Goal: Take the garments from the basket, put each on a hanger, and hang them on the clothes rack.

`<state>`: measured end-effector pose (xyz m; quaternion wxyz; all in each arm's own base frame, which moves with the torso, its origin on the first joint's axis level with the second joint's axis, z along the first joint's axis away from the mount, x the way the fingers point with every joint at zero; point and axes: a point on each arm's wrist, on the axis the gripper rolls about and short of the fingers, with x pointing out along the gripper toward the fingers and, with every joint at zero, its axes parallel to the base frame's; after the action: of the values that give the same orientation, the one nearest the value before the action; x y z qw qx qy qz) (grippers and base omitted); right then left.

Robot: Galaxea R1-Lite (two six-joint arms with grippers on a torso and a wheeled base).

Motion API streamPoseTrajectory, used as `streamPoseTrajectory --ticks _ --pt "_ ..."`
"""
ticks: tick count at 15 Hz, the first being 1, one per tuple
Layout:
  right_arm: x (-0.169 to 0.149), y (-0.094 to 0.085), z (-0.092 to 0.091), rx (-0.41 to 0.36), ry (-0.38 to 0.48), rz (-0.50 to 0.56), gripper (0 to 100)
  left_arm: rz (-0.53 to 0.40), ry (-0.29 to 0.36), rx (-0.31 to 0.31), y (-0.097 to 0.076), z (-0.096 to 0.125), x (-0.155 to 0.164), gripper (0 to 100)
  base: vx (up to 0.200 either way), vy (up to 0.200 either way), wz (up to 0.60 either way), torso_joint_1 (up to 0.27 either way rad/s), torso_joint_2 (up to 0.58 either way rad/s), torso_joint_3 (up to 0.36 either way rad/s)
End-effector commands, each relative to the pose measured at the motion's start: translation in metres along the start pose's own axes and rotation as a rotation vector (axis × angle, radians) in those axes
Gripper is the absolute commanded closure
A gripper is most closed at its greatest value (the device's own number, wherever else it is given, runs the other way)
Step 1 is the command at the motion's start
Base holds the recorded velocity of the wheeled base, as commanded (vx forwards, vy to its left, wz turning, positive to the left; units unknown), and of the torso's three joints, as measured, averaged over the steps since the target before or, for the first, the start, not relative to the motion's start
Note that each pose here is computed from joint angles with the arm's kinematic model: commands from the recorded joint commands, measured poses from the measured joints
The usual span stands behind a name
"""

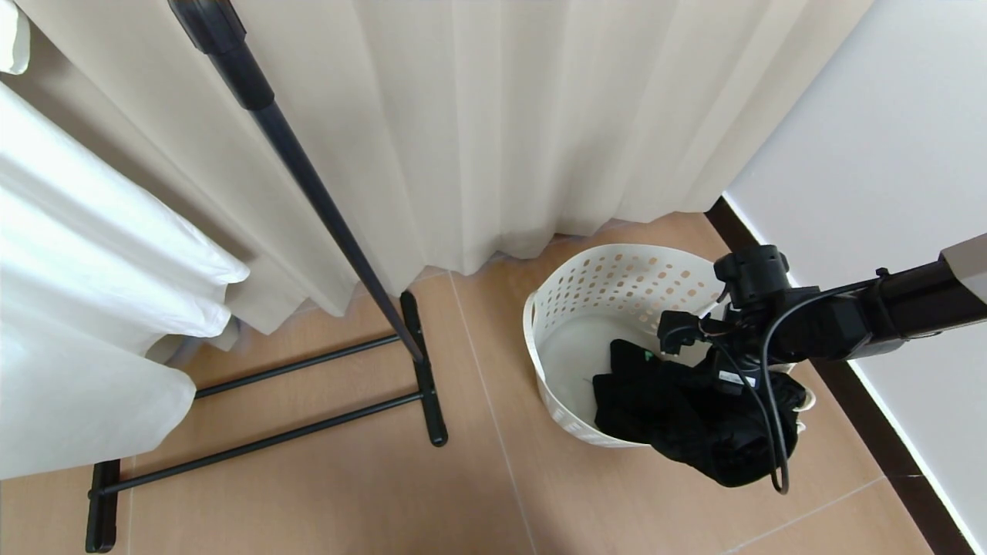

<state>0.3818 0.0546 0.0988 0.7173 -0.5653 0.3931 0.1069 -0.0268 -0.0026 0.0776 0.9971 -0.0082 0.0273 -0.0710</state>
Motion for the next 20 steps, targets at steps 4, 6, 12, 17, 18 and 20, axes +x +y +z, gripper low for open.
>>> streamPoseTrajectory --ticks 4,6,12,17,18,20 --pt "0.023 0.001 0.000 0.020 0.014 -0.003 0 0.000 0.001 -0.001 0.000 0.000 0.000 0 0.000 0.000 0.00 0.000 0.00 0.000" --pt "0.026 0.001 -0.001 0.026 0.013 -0.007 100 0.000 0.001 -0.001 0.000 0.000 0.000 0 0.000 0.000 0.00 0.000 0.00 0.000" --pt "-0.006 -0.002 -0.013 0.269 -0.039 -0.002 100 0.000 0.000 -0.002 0.000 0.000 0.000 0 0.000 0.000 0.00 0.000 0.00 0.000" --pt "-0.134 -0.003 -0.051 0.643 -0.290 -0.050 100 0.000 0.001 -0.001 0.000 0.000 0.000 0 0.000 0.000 0.00 0.000 0.00 0.000" --pt "-0.142 -0.001 -0.053 0.659 -0.307 -0.054 100 0.000 0.000 -0.001 0.000 0.000 0.000 0 0.000 0.000 0.00 0.000 0.00 0.000" --pt "-0.214 0.016 -0.069 0.794 -0.521 -0.064 100 0.000 0.001 -0.001 0.000 0.000 0.000 0 0.000 0.000 0.00 0.000 0.00 0.000"
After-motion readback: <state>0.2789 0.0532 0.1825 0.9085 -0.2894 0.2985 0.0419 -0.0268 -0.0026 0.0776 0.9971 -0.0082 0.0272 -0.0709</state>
